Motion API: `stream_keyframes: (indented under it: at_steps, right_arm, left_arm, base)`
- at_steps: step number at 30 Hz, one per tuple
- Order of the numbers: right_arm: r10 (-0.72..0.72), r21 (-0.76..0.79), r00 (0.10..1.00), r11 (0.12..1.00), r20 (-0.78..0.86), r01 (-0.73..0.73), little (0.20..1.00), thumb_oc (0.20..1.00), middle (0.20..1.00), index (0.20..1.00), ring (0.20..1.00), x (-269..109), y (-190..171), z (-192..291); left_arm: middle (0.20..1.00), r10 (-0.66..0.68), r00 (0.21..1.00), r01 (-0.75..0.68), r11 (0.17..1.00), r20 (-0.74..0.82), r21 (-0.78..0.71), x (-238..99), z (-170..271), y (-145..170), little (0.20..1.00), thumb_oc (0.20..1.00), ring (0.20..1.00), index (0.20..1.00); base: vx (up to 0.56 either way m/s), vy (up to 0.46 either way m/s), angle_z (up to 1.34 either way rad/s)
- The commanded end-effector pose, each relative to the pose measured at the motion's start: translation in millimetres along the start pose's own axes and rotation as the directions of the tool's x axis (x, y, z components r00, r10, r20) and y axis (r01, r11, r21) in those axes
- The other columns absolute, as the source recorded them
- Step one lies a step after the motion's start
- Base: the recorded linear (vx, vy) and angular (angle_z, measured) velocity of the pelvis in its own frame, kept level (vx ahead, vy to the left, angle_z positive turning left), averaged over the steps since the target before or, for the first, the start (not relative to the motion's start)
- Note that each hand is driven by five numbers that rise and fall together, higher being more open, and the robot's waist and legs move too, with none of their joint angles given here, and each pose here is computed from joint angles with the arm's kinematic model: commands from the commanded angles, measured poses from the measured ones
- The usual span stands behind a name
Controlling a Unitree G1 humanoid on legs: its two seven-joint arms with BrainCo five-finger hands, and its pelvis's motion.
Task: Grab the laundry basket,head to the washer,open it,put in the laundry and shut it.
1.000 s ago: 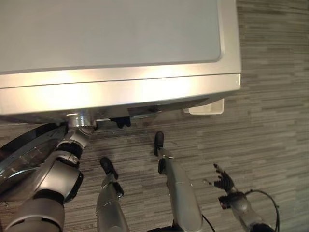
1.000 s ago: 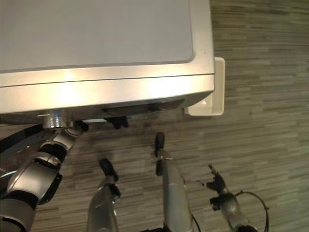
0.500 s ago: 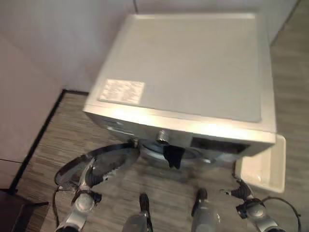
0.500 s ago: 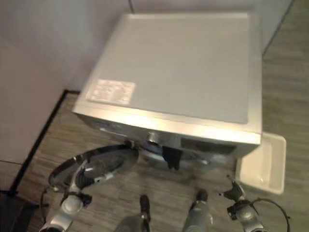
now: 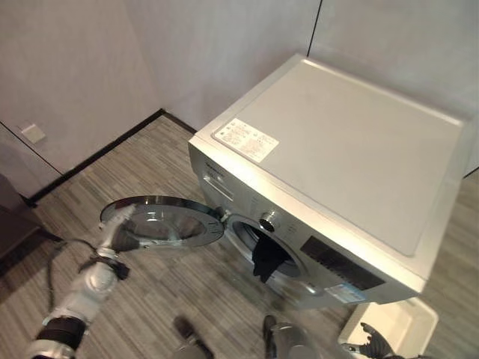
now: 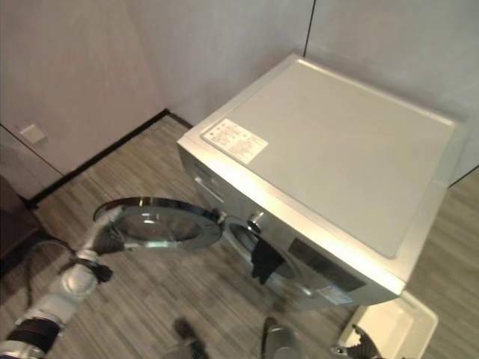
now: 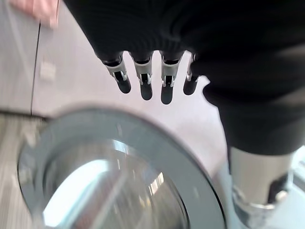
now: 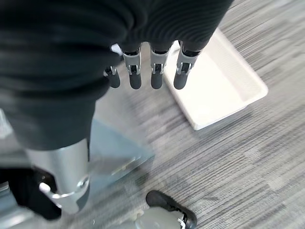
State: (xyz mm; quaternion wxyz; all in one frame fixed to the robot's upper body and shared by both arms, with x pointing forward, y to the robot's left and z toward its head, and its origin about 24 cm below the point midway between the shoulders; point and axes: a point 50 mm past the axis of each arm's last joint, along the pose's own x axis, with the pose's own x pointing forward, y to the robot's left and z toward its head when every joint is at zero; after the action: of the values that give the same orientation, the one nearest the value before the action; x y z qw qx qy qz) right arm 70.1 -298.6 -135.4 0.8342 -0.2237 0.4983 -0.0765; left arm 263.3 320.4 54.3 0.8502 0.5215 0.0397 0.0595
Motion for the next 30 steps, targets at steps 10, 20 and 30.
stream_keyframes:
  at_steps: [10,20,30]
  right_arm:
    - [-0.119,0.02,0.991,0.993,0.054,0.118,1.0,1.0,1.0,1.0,1.0,-0.8,-46.6,10.8]
    - [0.024,-0.145,0.969,0.989,0.247,0.012,1.0,1.0,1.0,1.0,1.0,1.9,-29.3,54.7]
    - [0.025,-0.128,0.96,0.992,0.279,0.011,1.0,1.0,1.0,1.0,1.0,4.0,-29.3,66.3]
  left_arm:
    - [1.0,0.22,0.972,-0.228,0.966,0.079,0.12,37.3,12.7,83.7,1.0,1.0,1.0,1.0]
    - [1.0,0.376,0.922,-0.371,0.927,-0.097,0.059,63.1,4.3,131.1,1.0,1.0,1.0,1.0]
    - [1.0,0.415,0.894,-0.389,0.906,-0.168,0.167,80.9,15.4,162.0,1.0,1.0,1.0,1.0]
  base:
    - [0.02,0.331,-0.02]
    - [-0.1,0.258,-0.86]
    - [-0.04,-0.05,-0.07]
